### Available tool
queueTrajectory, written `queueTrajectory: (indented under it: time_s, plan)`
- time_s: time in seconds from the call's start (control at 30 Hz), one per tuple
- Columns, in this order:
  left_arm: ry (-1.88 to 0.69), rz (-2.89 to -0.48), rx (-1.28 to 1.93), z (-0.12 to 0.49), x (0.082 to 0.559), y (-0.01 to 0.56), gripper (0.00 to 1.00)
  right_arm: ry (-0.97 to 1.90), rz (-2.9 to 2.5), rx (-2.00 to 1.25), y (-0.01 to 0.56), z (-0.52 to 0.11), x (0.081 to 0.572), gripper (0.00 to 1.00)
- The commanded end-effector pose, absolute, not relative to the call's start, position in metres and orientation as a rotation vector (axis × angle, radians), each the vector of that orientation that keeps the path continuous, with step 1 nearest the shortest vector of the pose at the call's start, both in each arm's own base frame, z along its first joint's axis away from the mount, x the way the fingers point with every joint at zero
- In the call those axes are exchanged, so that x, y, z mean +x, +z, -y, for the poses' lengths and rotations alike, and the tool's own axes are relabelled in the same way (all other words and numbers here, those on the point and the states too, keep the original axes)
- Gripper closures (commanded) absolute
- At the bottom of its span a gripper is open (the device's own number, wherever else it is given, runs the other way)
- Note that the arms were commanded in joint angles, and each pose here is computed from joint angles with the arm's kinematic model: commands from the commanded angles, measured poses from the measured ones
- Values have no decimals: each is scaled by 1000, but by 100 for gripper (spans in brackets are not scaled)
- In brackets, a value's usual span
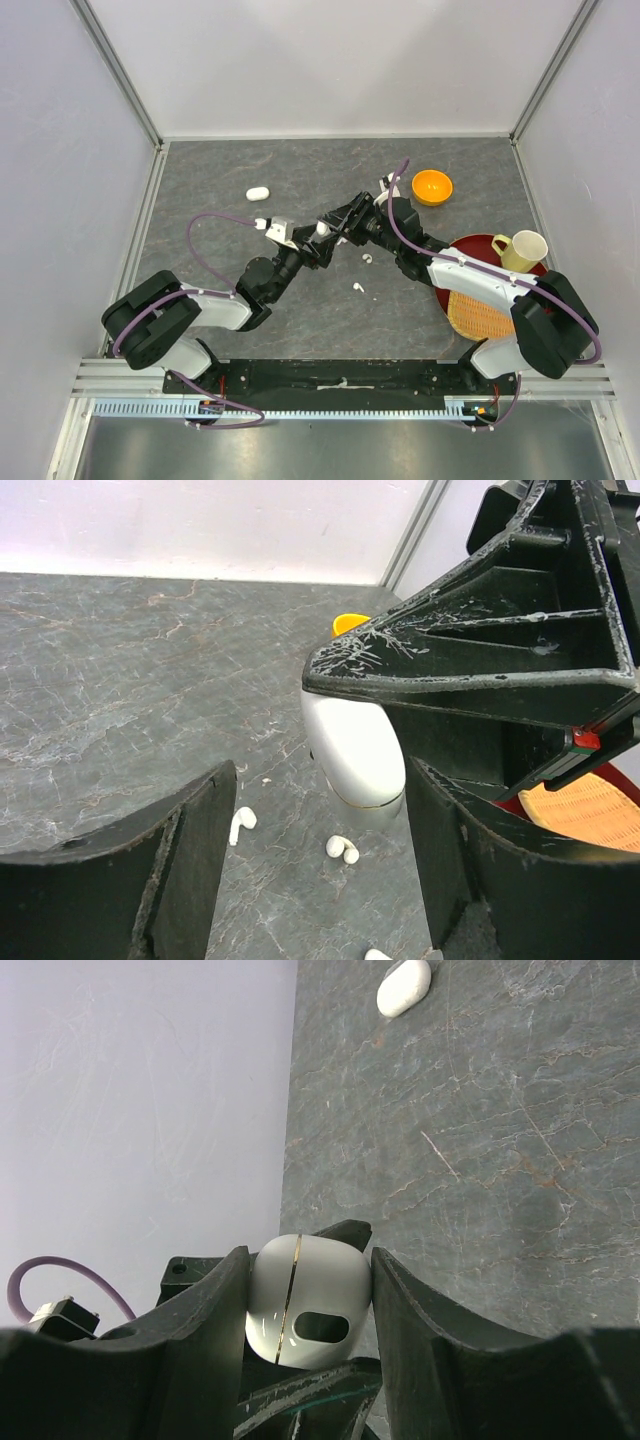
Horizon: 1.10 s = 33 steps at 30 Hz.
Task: Insert the wireless bluetooth earbuds into the charging case
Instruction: Pick up the charging case at the center of the board.
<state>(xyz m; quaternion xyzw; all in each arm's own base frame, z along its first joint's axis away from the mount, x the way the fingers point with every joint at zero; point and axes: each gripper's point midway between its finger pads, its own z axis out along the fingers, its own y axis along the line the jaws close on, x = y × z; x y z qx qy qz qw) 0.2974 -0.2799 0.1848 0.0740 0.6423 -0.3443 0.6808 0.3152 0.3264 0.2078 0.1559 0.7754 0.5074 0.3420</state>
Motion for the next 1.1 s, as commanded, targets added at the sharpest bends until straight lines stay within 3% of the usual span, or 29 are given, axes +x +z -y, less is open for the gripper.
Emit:
queueTrajectory:
  time_s: [0.0,1.07]
  plan:
    - [-825,-1196,53,272,300,253,28,1352,-1969,391,219,-329,316,68]
    - [-899,-1121,21,272,292,271,26,1317,-2001,393,203,-329,319,68]
